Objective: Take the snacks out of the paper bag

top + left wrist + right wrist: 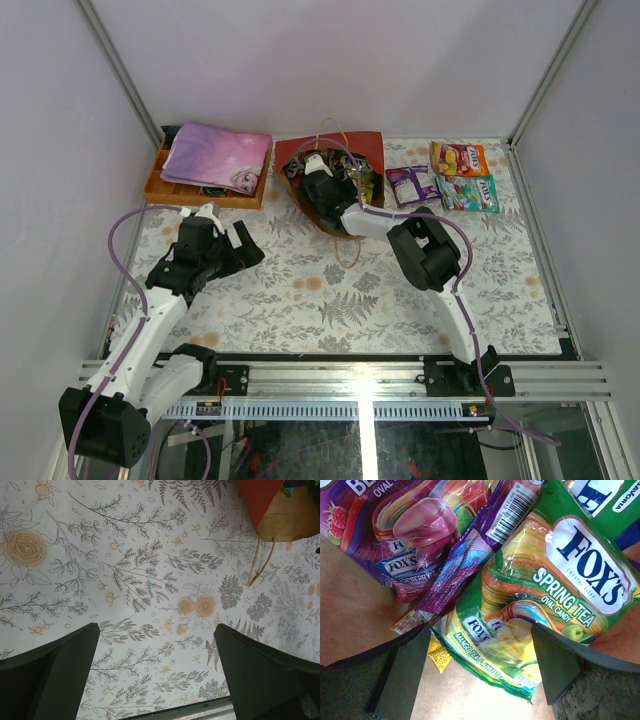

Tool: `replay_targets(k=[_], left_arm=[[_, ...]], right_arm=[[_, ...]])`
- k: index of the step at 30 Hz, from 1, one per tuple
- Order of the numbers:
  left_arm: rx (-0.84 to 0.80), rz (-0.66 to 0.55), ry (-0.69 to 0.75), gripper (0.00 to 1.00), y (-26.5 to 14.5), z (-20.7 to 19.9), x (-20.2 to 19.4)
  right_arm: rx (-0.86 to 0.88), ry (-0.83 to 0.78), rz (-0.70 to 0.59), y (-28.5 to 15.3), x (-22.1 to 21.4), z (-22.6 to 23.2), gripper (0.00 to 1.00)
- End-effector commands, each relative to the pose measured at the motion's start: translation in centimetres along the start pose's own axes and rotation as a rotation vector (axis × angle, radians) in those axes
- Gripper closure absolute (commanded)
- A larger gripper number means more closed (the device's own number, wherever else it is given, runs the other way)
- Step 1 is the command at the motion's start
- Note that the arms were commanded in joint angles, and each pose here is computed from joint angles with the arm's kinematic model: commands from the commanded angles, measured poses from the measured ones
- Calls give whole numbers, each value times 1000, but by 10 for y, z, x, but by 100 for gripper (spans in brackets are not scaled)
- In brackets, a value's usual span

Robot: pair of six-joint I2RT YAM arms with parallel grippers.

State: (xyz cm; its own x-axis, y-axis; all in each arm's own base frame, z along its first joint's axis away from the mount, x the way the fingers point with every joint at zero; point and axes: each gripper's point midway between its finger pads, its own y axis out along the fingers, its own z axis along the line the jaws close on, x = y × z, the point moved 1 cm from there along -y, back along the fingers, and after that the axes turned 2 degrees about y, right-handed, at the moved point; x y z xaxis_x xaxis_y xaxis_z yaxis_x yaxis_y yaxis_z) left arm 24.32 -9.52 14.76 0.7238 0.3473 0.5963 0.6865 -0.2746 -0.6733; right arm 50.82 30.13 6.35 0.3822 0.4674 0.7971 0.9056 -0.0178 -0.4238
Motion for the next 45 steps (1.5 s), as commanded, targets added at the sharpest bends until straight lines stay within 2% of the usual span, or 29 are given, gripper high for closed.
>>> replay_targets(k=[1,7,12,14,18,21,23,24,33,34,36,38,42,45], left_arm=[[-10,-33,15,0,0,-3,9],[-11,-29,14,0,1,-3,9],[-10,-25,16,0,1,-3,8],[-11,-26,15,0,1,-3,8],[-10,-27,15,0,1,-3,8],[-9,-26,14,0,1,-3,8],[-9,-26,15,0,1,-3,8],[-10,-27,15,0,1,-3,8],[-9,-29,15,0,1,-3,9],[-9,-26,15,0,1,-3,8],[-9,-27,13,0,1,-3,8],[-10,-27,14,0,1,-3,8],[-10,-27,15,0,1,-3,8],[-9,-27,15,0,1,-3,8]], right_arm=[[-27,-15,4,0,9,-9,11],[-33,-37,25,1,-1,-8,11],[-50,-42,31,2,-3,-11,22],[-54,-41,27,1,-2,-11,32],[-58,-37,19,0,1,-13,68],[-59,-33,17,-1,0,-14,88],[-60,-28,16,-2,1,-14,99],[-60,-27,16,-2,0,-14,100],[-5,47,-13,-19,14,-18,100],[9,46,-9,-20,15,-16,97],[31,50,-9,-22,15,-14,74],[44,54,-11,-24,13,-13,61],[69,57,-16,-27,14,-11,48],[112,72,-36,-32,18,-7,46]])
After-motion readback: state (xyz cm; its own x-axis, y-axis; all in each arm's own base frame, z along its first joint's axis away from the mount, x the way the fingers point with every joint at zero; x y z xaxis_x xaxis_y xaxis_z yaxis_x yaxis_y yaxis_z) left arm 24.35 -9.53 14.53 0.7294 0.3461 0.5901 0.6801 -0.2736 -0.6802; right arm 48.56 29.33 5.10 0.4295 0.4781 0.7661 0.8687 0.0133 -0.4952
